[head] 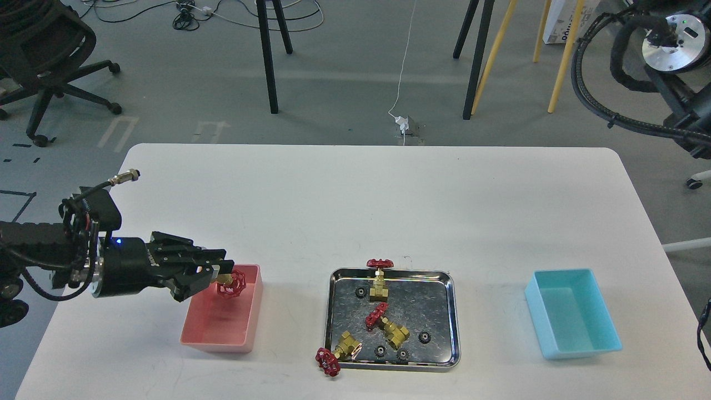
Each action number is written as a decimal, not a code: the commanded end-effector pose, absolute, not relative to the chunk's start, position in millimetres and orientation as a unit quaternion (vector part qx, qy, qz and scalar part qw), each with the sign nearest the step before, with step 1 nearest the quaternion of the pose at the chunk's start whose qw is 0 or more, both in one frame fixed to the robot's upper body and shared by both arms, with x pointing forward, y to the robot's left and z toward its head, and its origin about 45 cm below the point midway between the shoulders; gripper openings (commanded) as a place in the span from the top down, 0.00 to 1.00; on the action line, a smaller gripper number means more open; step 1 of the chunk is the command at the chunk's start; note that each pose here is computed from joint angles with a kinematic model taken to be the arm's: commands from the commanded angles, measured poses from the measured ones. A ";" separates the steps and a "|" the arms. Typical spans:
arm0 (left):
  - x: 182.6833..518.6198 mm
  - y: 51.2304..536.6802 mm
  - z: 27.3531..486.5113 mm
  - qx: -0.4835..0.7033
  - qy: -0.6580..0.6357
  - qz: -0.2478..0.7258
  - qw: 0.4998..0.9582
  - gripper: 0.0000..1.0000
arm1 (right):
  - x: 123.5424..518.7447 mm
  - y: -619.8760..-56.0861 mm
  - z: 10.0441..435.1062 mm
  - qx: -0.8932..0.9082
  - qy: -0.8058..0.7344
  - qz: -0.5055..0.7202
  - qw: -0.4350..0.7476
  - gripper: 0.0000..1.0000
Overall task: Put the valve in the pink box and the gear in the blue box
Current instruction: 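Carry the valve over the pink box and release it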
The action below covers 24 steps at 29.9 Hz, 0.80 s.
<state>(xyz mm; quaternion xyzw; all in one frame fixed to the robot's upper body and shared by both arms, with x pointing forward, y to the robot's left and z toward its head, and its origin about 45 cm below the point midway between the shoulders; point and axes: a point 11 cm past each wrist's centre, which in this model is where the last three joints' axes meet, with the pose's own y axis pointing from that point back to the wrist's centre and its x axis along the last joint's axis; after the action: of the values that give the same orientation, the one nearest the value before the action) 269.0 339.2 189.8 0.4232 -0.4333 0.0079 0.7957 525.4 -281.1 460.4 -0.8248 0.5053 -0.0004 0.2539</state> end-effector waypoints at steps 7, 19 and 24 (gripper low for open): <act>264.2 356.6 166.7 0.445 -0.423 0.006 0.789 0.89 | 524.9 -286.1 460.4 -0.822 0.509 -0.001 0.254 0.01; 267.2 344.1 138.5 0.440 -0.419 -0.005 0.794 0.88 | 524.6 -289.2 452.0 -0.821 0.513 0.004 0.250 0.01; 273.2 345.5 132.2 0.447 -0.420 -0.007 0.789 0.88 | 524.1 -290.6 446.8 -0.821 0.515 0.008 0.248 0.01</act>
<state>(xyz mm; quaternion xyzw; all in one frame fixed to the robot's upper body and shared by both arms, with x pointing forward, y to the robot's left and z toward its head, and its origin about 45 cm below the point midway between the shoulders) 271.7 345.1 136.2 0.4444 -0.4208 -0.0051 0.7908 524.4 -289.9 448.5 -0.8206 0.5145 0.0069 0.2487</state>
